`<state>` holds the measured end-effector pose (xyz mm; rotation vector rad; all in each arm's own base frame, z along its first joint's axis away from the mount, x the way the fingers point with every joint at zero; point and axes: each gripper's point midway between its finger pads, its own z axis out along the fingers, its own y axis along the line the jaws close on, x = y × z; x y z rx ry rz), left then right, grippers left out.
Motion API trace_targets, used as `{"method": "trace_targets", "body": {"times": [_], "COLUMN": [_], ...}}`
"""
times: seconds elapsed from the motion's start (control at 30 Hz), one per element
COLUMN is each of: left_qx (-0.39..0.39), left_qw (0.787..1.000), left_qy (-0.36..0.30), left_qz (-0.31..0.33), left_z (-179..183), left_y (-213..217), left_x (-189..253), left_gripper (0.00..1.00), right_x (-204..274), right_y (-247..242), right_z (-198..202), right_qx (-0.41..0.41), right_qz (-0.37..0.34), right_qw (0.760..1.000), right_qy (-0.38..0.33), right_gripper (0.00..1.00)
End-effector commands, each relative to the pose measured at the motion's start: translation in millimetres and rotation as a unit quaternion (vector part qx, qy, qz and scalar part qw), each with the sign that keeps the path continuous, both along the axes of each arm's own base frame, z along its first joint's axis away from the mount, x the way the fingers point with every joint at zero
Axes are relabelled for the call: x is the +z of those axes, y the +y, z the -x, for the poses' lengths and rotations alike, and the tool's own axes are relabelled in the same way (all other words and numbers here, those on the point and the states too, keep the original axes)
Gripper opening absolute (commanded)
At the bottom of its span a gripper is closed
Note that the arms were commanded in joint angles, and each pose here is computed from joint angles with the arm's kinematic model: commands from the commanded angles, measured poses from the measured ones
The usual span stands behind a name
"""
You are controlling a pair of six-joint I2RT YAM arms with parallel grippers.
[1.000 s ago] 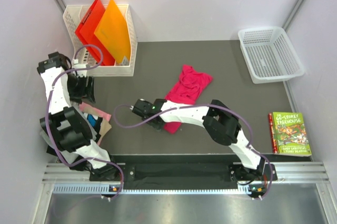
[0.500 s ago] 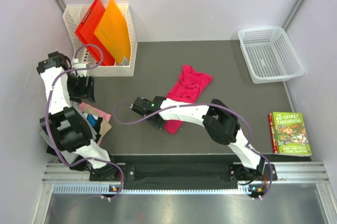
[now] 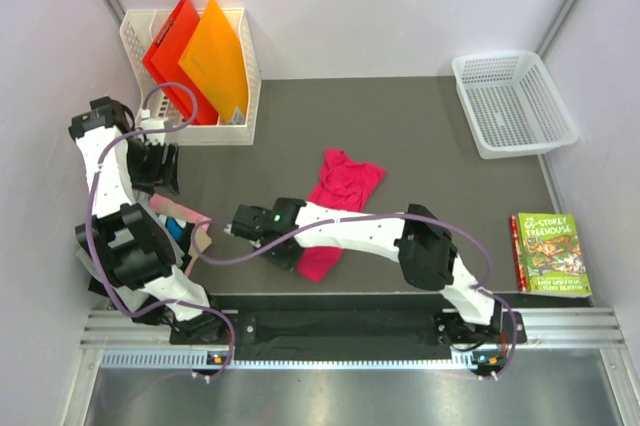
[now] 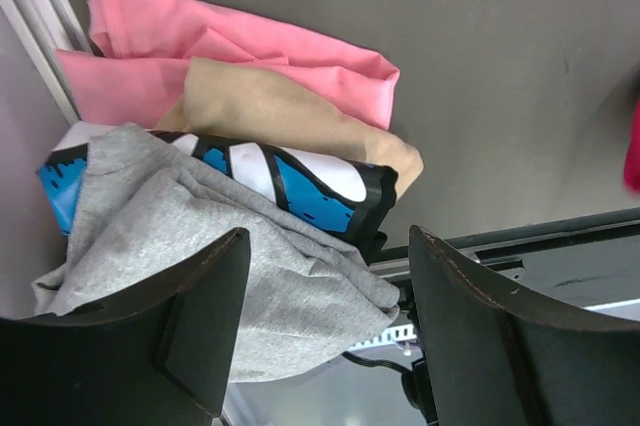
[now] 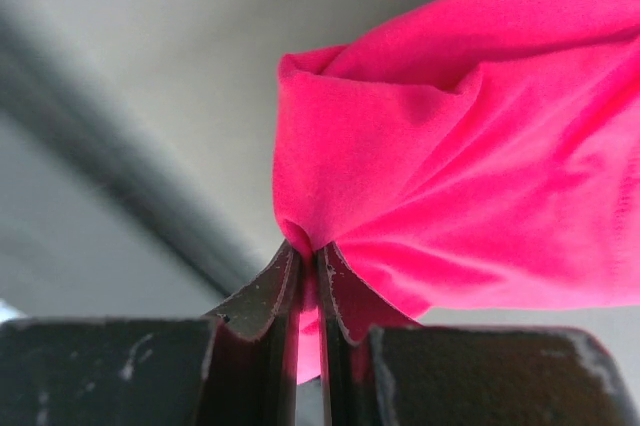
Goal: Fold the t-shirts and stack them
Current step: Grab one side of the 2/3 rectangular tshirt with right arm, then fold the long partially folded tshirt into a neat square
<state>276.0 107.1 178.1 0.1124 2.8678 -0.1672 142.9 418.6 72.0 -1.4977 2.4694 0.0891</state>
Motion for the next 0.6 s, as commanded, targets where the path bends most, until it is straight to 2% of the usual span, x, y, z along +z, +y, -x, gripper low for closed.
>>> {"method": "trace_targets", "body": {"times": [0.0,0.2,0.3,0.57], "left_qx": [-0.017,-0.021,-0.022,-0.012], "left_qw": [1.0,1.0,1.0,1.0], "left_qy": [-0.007,-0.012,-0.011,-0.012], "left_qz": [0.009,0.009,0.012,0.025], "left_z": [10,6,4,-7], "left_y": [-9,-8,-8,-7], "left_x": [24,30,29,33], "left_gripper": [0.7,0.7,0.7,0.69], "right_x": [80,132,149,145], "right_y": [28,42,38,4], "right_z": [46,64,64,4], "right_qx": [0.035,0.031,0.027,-0.034], "right_qz": [-0.095,-0.163,-0.185,-0.187], "right_qw": [0.994,0.984,0.98,0.981], "right_qy": [0.032,0.067,0.063,0.043], "right_gripper": [0.0,0.0,0.0,0.0]}}
